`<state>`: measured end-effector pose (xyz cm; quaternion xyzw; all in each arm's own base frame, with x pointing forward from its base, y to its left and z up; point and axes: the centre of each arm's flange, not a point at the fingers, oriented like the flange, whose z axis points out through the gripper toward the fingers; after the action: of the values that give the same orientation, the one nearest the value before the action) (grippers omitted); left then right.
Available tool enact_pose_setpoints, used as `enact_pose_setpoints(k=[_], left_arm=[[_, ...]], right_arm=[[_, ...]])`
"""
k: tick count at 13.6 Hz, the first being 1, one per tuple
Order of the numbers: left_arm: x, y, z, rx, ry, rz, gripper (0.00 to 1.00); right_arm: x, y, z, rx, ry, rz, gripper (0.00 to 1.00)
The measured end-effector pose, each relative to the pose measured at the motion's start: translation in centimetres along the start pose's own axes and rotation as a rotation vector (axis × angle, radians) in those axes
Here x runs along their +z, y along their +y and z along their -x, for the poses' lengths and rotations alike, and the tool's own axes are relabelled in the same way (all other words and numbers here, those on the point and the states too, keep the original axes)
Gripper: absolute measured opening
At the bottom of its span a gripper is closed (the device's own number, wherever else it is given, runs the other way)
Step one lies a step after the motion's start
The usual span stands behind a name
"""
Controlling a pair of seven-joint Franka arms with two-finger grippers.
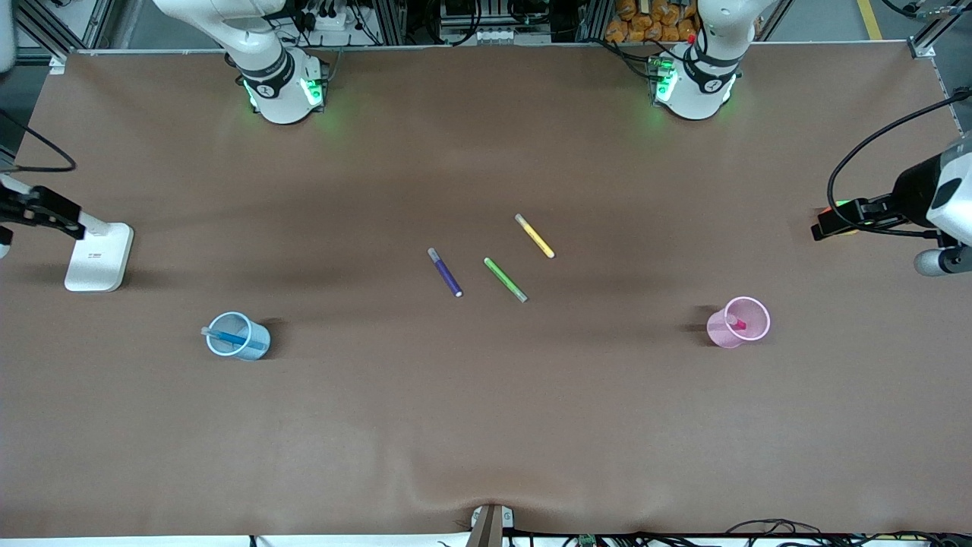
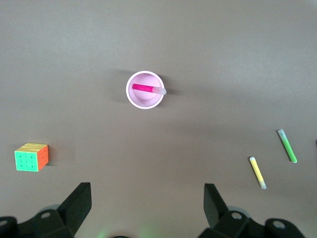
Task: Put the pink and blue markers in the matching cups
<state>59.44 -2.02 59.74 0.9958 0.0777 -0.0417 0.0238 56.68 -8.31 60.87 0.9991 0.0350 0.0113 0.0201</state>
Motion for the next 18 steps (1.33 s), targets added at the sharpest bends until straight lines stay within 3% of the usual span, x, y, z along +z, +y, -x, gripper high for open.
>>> enact_pose_setpoints(k=[4, 8, 18], left_arm=[[-0.9, 0.0, 0.4, -0.001, 0.02, -0.008, 1.0], [-2.8, 0.5, 1.7, -0.02, 0.069, -0.063, 1.0], [-2.8, -0.8, 5.2, -0.015, 0.101, -0.12, 1.0]], right_arm=[[-2.0, -0.1, 2.0, 0.098, -0.011, -0.09, 1.0], [-3.6, -2.8, 3.1, 0.116, -0.028, -0.098, 1.0], [-4.8, -3.6, 3.8, 0.077, -0.017, -0.095, 1.0]])
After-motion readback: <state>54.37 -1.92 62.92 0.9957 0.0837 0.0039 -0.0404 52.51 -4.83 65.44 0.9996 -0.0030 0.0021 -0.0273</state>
